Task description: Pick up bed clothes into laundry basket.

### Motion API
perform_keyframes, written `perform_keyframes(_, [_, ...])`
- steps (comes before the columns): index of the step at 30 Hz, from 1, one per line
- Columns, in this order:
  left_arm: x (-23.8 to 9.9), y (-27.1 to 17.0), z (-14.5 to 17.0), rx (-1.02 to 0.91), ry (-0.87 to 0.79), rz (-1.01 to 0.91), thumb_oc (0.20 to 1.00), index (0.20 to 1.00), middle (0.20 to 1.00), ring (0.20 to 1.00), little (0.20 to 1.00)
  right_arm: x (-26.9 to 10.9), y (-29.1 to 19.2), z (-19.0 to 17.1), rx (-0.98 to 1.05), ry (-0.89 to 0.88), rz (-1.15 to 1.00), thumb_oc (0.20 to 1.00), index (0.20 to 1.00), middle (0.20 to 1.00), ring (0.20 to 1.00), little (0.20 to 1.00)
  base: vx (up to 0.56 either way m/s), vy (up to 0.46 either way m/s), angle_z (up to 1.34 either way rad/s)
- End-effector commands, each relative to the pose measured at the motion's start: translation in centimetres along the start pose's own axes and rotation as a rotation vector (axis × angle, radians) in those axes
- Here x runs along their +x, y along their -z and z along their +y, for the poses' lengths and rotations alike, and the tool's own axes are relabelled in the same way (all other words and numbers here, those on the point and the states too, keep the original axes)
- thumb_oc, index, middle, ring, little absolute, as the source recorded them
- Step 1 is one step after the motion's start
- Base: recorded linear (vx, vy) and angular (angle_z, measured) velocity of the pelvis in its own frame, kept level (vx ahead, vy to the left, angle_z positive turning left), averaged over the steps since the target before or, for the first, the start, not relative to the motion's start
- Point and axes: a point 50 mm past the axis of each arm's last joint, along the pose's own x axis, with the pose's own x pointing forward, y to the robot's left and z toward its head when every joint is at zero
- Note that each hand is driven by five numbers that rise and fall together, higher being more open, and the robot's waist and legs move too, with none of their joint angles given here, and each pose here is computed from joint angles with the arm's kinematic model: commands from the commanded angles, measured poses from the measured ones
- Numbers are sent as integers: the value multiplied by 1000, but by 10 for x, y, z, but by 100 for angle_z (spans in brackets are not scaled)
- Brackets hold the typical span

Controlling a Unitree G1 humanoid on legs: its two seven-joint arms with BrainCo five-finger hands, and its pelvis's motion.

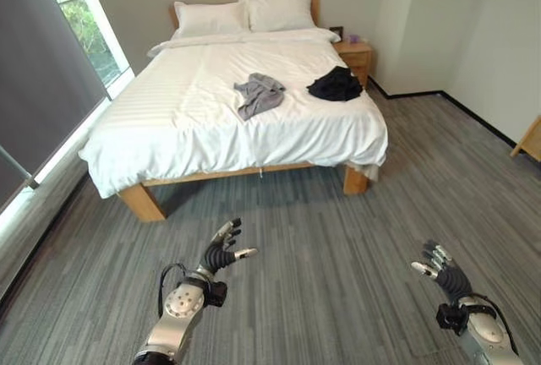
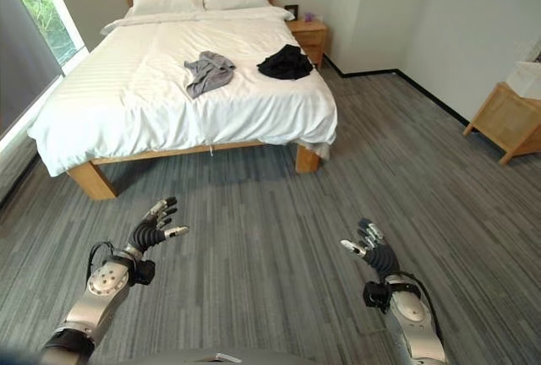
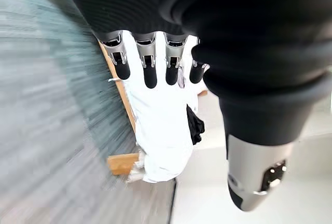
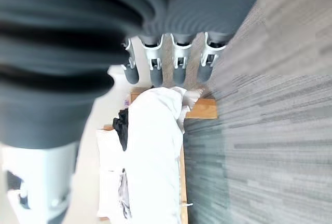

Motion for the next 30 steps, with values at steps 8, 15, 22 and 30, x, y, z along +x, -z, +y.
perform_keyframes(8, [10, -4, 8, -25, -44, -29, 1000, 1000, 1000, 1000, 1000, 5, -1, 19, -27, -51, -40, 1000, 1000, 1000, 1000, 1000, 2, 4, 0])
perform_keyframes(15, [23, -31, 15, -3, -93, -124, 1000, 1000, 1000, 1000, 1000, 19, -28, 14, -44, -24, -138, 1000, 1000, 1000, 1000, 1000, 9, 60, -10])
perform_keyframes(22, [37, -50, 13, -61, -136, -180, 1000, 1000, 1000, 1000, 1000, 31, -44, 38, -9, -103, -188, 1000, 1000, 1000, 1000, 1000, 153, 99, -21])
perform_keyframes(30, [42, -50, 11, -89, -163, -168, 1000, 1000, 1000, 1000, 1000, 25, -36, 21, 7, -53, -154, 1000, 1000, 1000, 1000, 1000, 450, -249, -4])
